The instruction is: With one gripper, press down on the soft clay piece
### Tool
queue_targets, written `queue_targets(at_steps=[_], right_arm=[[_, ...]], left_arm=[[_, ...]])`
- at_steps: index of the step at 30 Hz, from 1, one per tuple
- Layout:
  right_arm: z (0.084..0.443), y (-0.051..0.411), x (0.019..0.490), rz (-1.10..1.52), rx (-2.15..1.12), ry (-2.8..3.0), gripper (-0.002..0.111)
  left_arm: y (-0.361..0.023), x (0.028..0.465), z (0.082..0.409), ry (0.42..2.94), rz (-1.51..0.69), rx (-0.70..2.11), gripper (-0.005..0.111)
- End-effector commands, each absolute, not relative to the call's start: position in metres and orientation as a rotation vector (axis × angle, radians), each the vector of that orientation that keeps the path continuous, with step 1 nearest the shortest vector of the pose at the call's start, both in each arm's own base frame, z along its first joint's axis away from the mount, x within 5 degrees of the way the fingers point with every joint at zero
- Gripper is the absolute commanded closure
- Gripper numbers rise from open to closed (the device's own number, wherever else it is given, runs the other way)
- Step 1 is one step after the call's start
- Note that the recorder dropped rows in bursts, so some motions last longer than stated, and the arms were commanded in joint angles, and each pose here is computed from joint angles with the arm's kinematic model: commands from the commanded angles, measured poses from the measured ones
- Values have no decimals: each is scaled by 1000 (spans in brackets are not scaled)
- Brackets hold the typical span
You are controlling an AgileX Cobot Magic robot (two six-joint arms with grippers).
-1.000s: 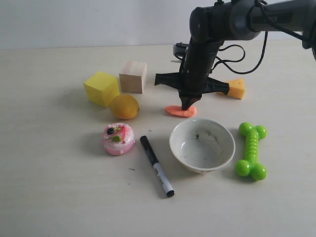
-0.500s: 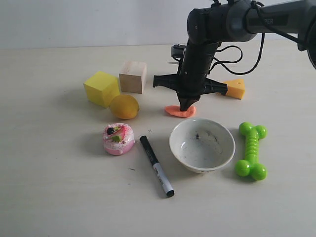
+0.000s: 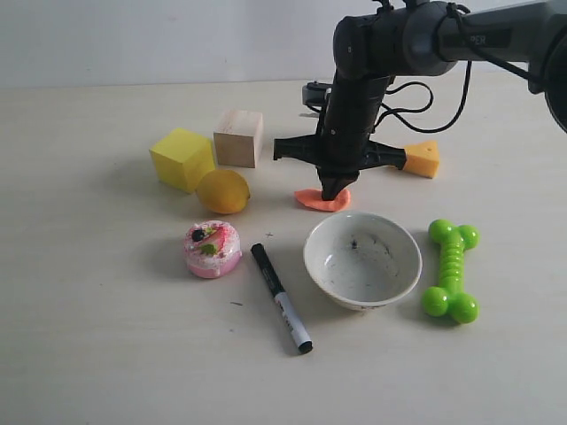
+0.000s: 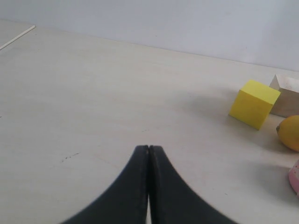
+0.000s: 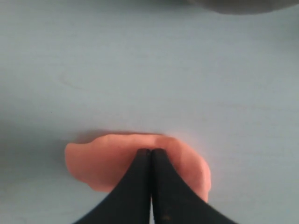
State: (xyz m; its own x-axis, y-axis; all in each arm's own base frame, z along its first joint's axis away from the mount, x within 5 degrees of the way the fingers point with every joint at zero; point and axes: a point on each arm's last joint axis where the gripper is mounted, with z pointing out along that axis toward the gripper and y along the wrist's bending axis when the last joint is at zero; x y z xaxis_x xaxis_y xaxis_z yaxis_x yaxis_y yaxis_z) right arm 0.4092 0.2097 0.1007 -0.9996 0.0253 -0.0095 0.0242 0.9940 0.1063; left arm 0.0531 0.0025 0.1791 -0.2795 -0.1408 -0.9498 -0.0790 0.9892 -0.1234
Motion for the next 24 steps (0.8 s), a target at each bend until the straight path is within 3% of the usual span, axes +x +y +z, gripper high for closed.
queue_targets(at_steps=[1, 24], right_arm=[[62, 216, 390, 136, 27, 3288, 108], [67, 217, 400, 147, -32, 3177, 108]], left_arm=[[2, 53, 180, 1842, -67, -156, 107], [2, 53, 180, 1842, -69, -158, 107]])
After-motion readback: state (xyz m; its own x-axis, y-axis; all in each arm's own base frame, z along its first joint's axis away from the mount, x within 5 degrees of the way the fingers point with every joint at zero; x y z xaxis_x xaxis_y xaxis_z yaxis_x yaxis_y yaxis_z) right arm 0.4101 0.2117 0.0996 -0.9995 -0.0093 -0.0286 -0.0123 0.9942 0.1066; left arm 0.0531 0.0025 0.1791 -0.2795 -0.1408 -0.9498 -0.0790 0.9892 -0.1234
